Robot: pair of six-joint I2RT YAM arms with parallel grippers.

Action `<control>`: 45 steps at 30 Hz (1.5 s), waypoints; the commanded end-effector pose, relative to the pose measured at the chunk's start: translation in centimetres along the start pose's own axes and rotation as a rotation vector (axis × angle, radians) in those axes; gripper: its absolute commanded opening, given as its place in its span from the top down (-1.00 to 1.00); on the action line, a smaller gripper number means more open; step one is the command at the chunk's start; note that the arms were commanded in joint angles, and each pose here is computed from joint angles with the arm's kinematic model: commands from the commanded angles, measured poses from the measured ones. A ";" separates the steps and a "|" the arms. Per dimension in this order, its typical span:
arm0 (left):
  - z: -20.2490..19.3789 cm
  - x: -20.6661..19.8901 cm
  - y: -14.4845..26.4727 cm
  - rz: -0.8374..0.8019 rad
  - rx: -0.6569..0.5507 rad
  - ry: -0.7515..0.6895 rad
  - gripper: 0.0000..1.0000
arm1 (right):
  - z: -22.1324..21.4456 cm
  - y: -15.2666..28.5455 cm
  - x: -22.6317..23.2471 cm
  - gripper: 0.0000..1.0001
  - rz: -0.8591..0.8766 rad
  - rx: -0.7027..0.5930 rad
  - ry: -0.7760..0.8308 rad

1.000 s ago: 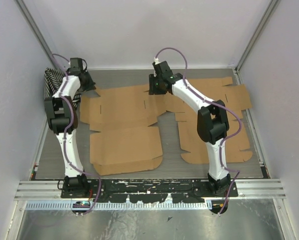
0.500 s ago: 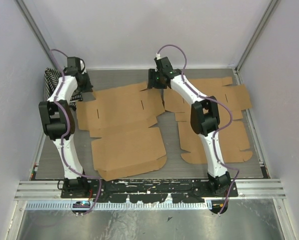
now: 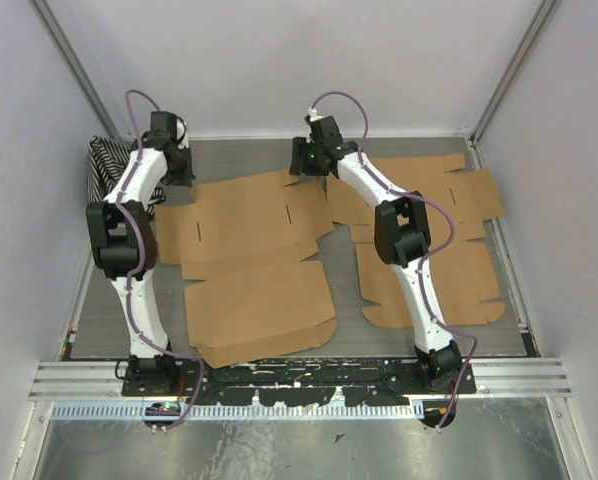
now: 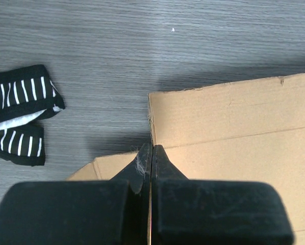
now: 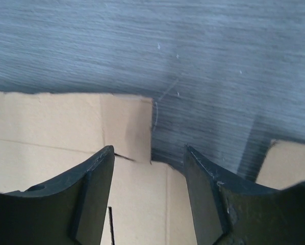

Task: Fold the paper box

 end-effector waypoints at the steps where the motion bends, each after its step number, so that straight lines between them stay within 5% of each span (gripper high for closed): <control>1: 0.1 -0.2 -0.2 -0.014 -0.005 -0.059 1.00 | 3.0 -0.3 1.3 -0.24 0.054 -0.099 0.025; 11: 0.2 0.0 -0.7 0.000 -0.006 -0.065 1.00 | 0.8 -2.1 0.8 -0.21 0.056 -0.051 0.004; 23: -0.5 -0.2 -1.5 -0.001 0.019 -0.040 1.00 | 1.7 -1.0 2.4 0.50 0.107 -0.079 0.022; 28: -0.3 -0.7 -1.4 -0.019 0.013 -0.029 1.00 | 2.6 0.4 3.2 0.51 0.125 -0.103 0.035; 35: -0.3 -1.0 -1.5 -0.038 0.012 -0.019 1.00 | 3.9 1.8 4.1 0.25 0.153 -0.129 0.035; 45: -0.3 -1.8 -1.4 -0.071 0.015 0.001 1.00 | 3.8 2.2 5.3 0.53 0.174 -0.126 0.039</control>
Point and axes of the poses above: each gripper's point midway between its finger pads, its own y axis back along the fingers, its own x axis along the line the jaws close on, z = x × y, the point moved 1 cm from there along y, back along the fingers, and after that the axes turned 9 degrees about y, right-handed, at the moved point
